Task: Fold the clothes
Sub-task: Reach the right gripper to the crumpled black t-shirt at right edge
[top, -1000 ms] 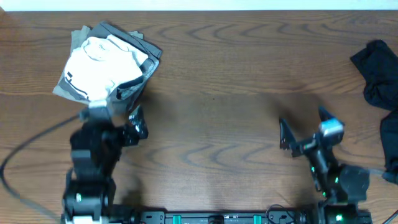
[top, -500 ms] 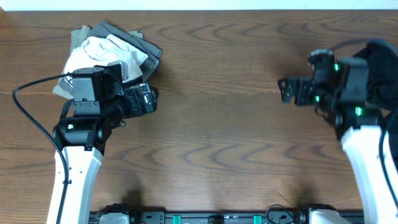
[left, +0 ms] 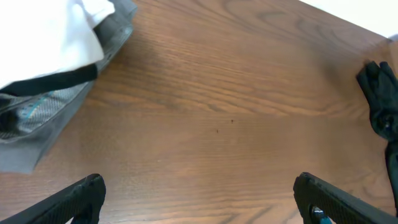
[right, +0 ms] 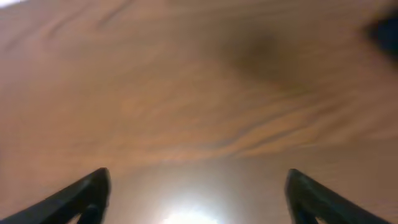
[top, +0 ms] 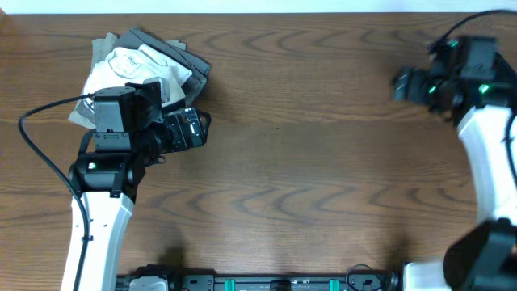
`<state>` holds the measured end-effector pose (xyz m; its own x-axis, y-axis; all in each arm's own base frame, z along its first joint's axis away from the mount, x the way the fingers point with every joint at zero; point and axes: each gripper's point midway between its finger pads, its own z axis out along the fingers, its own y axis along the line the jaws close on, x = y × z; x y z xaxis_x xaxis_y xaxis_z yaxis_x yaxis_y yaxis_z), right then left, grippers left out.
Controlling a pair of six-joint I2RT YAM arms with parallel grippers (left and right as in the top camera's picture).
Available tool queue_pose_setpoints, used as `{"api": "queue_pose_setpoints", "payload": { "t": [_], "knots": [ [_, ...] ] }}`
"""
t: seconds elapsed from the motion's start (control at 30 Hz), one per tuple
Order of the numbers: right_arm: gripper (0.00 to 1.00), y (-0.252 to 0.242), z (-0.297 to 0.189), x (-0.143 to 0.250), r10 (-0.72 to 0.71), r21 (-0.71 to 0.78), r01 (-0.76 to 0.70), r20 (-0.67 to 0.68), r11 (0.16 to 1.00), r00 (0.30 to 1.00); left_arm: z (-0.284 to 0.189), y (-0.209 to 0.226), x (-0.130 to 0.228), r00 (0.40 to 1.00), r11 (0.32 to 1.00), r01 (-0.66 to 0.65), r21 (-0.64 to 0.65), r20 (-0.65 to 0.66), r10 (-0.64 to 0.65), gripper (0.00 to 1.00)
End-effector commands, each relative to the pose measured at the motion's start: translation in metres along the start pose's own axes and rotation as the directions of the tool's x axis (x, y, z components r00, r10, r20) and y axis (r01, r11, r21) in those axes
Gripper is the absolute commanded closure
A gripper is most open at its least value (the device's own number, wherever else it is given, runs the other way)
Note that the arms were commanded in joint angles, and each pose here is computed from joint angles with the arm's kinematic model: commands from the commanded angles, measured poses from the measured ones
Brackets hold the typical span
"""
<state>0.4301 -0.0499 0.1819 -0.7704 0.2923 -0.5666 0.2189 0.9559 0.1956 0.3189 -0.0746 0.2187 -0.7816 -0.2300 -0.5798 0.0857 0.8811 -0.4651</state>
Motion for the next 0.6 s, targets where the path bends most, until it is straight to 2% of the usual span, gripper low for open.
{"api": "queue_pose_setpoints", "payload": {
  "t": [0.0, 0.23, 0.47, 0.57],
  "knots": [
    [0.17, -0.063, 0.01, -0.04, 0.169, 0.188, -0.184, 0.092, 0.965, 0.981, -0.002, -0.017, -0.003, 0.997, 0.996, -0.072, 0.043, 0.004, 0.072, 0.02],
    [0.16, -0.145, 0.05, -0.07, 0.284, 0.273, -0.299, 0.093, 0.915, 0.954, 0.007, -0.03, 0.008, 0.99, 0.989, -0.13, 0.07, -0.036, 0.133, 0.02],
    [0.26, -0.201, 0.093, -0.058, 0.355, 0.31, -0.367, 0.095, 0.877, 0.93, 0.013, -0.035, 0.013, 0.988, 0.987, -0.14, 0.083, -0.057, 0.145, 0.02],
    [0.26, -0.219, 0.11, -0.051, 0.385, 0.328, -0.398, 0.107, 0.857, 0.917, 0.015, -0.034, 0.014, 0.988, 0.987, -0.137, 0.081, -0.066, 0.142, 0.02]
  ]
}}
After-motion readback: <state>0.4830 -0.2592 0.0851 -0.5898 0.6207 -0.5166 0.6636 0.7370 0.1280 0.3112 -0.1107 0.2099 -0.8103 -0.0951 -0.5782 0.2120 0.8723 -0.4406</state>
